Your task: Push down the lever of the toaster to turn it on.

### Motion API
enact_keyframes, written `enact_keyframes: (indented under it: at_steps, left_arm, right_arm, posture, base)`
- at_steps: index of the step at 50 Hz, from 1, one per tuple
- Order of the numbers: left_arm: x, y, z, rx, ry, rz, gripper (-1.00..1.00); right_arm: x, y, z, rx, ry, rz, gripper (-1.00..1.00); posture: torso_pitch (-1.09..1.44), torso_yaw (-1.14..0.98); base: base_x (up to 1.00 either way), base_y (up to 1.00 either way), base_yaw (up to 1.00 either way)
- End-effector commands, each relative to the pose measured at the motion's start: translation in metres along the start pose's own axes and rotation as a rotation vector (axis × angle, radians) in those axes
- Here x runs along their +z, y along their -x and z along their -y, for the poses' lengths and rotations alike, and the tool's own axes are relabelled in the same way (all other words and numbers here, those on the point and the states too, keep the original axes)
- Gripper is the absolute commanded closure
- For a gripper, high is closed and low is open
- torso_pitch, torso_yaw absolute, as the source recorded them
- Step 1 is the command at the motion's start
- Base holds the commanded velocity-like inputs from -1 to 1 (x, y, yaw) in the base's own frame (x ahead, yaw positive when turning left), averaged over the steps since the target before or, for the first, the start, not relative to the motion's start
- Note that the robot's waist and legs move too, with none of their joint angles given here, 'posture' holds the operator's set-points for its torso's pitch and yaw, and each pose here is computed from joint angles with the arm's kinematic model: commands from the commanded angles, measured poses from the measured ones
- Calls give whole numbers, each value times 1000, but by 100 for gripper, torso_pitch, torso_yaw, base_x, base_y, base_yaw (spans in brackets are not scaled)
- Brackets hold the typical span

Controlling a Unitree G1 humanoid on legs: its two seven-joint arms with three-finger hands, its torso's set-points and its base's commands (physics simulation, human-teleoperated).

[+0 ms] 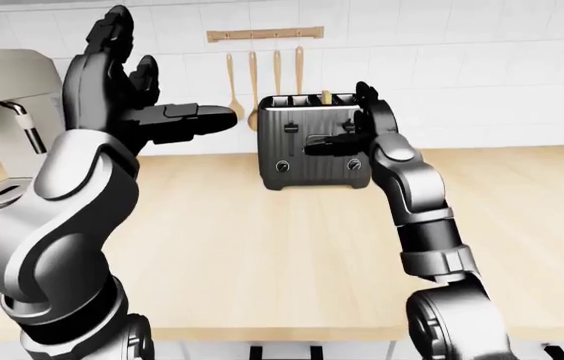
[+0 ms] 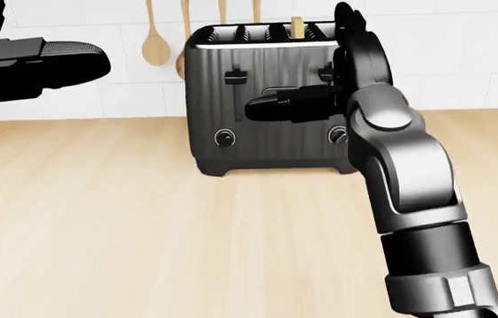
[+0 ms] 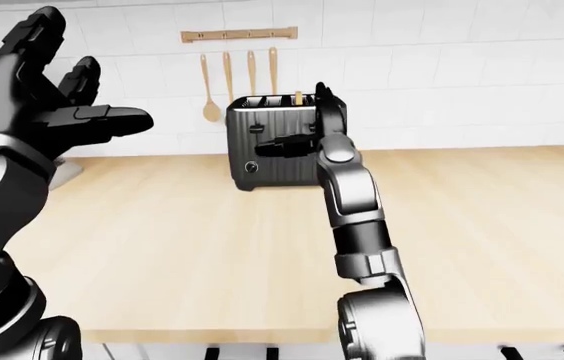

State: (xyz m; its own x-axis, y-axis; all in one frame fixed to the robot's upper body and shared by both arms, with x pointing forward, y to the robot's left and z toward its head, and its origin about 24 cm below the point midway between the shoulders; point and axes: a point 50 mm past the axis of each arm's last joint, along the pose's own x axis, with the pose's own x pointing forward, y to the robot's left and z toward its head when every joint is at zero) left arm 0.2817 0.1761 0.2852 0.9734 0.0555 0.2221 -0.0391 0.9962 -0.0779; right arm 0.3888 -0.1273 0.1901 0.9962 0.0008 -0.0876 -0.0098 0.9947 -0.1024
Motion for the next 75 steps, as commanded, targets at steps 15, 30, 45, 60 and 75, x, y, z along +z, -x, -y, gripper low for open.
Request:
enact_keyframes:
  at_steps: [15,30,45,60,75]
  left_arm:
    - [13,0,1,-1,8,68,-100]
    - [13,1,1,1,9,69,-100]
    - [13,1,2,0,8,69,-100]
    - [13,1,2,1,8,69,-100]
    - [14,1,1,3,12,70,-100]
  right_arm:
    - [31,-13,-1,-5,5,96,-100]
    - [18,-25,-4,-5,11,58,-100]
    - [5,-31,-2,-17,6,29,-100]
    - [0,-33,0,-25,24,-37,-100]
    - [-18,-34,4,-40,11,-84,-100]
  posture:
    - [-51,0]
    - [-51,0]
    - [-51,0]
    - [-51,0]
    - [-51,0]
  base:
    - [0,0,0]
    - [0,0,0]
    - [0,0,0]
    - [0,0,0]
    - [0,0,0]
